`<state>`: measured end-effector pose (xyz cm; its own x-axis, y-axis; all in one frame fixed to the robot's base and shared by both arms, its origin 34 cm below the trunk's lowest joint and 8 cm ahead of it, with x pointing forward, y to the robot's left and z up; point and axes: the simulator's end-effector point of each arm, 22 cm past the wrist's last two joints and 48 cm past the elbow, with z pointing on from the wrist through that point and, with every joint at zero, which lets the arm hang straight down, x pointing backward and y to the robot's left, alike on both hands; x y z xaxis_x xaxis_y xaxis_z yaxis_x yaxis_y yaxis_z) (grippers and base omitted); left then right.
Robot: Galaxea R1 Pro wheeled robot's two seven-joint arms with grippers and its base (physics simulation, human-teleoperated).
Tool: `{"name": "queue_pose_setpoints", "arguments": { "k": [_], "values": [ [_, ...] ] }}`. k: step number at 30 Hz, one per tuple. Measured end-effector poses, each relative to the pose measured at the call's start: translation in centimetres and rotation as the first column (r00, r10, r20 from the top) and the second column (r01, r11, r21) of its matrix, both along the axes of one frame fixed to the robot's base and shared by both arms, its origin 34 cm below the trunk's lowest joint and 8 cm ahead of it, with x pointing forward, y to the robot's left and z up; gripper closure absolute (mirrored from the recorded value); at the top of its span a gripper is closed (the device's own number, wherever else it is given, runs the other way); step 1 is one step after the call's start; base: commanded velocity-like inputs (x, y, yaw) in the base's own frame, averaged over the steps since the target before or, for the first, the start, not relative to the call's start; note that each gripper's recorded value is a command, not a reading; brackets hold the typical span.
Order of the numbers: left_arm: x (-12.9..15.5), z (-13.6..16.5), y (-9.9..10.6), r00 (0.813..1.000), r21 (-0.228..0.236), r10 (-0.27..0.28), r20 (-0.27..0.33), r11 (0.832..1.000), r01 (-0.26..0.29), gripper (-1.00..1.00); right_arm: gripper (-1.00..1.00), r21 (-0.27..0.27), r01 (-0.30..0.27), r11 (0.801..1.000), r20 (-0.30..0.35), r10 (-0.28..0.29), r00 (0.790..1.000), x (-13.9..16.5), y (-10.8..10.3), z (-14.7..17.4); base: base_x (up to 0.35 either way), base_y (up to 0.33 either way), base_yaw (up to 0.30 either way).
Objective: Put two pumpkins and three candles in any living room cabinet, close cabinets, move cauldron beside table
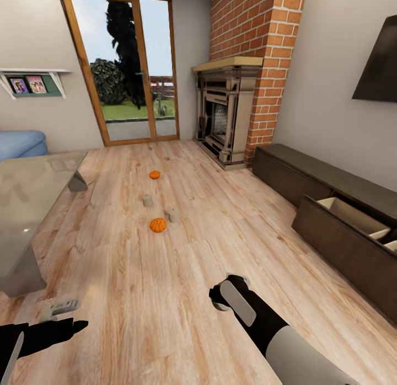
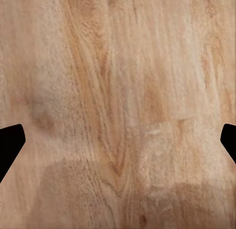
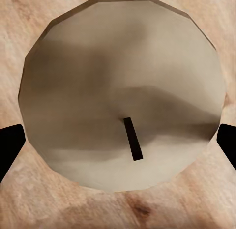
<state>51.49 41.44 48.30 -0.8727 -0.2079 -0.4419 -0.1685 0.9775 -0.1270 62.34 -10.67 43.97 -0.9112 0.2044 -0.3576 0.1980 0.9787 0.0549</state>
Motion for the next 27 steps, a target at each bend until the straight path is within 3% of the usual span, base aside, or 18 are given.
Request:
{"name": "queue_pose_setpoints", "arguments": {
  "k": [5, 27],
  "values": [
    [0.3, 1.1, 0.0, 1.000, 0.000, 0.000, 0.000, 1.000, 0.000, -1.00, 1.00, 0.002, 0.001, 1.000, 0.001, -0.001, 1.000, 0.3, 0.0, 1.1, 0.000, 0.000, -0.086],
    [1.2, 5.8, 0.0, 1.000, 0.000, 0.000, -0.001, 1.000, 0.000, -1.00, 1.00, 0.007, -0.002, 1.000, -0.001, 0.002, 1.000, 1.2, 0.3, 5.8, 0.000, 0.000, -0.286]
  ]
}}
